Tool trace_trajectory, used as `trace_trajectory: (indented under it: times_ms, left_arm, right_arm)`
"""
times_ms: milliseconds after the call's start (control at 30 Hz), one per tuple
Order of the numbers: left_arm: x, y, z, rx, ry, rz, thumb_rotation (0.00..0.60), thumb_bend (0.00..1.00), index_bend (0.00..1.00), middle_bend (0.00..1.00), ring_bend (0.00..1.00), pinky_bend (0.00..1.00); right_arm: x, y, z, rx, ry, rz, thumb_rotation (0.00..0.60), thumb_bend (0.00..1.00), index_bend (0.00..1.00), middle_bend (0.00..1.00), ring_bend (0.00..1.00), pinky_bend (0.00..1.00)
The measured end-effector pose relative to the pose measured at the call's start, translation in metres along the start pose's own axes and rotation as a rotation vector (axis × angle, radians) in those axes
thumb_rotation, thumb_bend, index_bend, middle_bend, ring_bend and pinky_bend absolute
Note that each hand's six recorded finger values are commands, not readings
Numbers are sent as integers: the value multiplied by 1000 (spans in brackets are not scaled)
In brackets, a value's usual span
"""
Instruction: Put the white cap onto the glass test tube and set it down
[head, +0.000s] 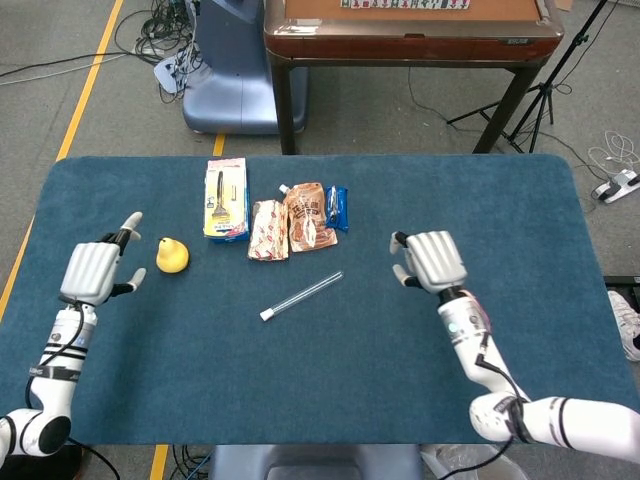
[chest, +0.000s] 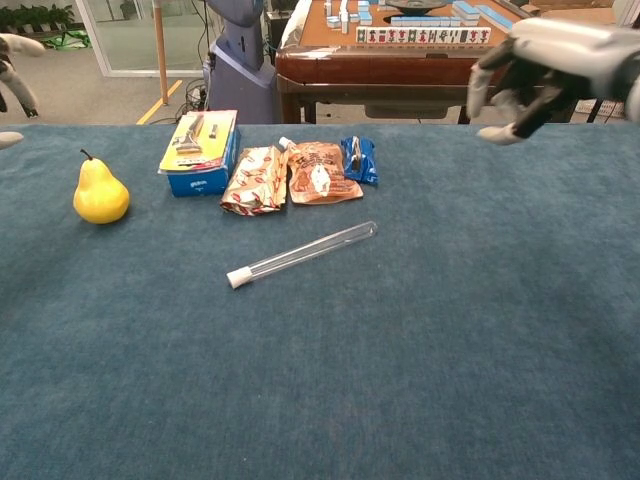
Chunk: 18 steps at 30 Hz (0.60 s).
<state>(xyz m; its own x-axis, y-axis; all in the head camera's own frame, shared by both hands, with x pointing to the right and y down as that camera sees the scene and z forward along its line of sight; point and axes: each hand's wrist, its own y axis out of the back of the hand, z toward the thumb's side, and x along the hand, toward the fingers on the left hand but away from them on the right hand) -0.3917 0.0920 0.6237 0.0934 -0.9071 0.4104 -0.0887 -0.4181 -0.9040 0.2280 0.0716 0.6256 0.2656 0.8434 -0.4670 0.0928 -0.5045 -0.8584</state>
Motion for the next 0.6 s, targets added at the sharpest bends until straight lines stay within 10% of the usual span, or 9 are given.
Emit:
trace_trajectory:
  times_ms: [600]
  left_arm:
    - [-117,9,-60,59,159,25,600,286,83,290,310,439]
  right_arm:
    - [154,11,-117,36,-216,-67,600,379,503,595,564,826]
